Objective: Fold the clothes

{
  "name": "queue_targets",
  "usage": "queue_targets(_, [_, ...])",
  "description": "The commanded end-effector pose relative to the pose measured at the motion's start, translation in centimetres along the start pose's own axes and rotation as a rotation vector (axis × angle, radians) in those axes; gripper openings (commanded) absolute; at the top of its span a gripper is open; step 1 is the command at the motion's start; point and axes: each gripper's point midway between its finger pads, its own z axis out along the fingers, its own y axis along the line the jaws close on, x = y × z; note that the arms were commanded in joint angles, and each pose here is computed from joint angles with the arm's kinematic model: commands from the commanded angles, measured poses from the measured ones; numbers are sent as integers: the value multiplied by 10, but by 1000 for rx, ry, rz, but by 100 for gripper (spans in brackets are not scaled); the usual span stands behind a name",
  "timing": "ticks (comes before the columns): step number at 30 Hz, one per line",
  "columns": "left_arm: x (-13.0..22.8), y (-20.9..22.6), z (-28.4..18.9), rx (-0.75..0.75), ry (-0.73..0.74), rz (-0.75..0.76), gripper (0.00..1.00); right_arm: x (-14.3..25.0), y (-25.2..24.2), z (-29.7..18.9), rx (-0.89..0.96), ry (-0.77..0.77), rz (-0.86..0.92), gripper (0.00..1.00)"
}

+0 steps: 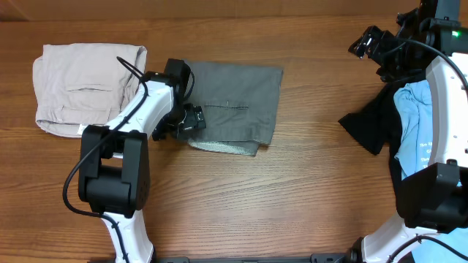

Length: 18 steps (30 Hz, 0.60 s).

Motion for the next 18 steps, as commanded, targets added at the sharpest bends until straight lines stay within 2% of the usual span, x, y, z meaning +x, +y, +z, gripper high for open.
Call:
queue_targets(1, [13,4,17,1,12,-18,99,0,2,0,-8,-2,-7,100])
queue_targets(12, [24,10,31,-8,30,-18,77,0,2,0,-8,-2,-7,100])
queue_targets(14, [24,10,31,-9,30,-18,79,0,2,0,-8,-1,-7,100])
queue_targets(15, [24,11,31,-13,28,-17,84,0,2,0,-8,-2,-7,100])
queue_targets(18, [20,17,31,-48,8,-13,85,0,2,0,-8,-2,-7,100])
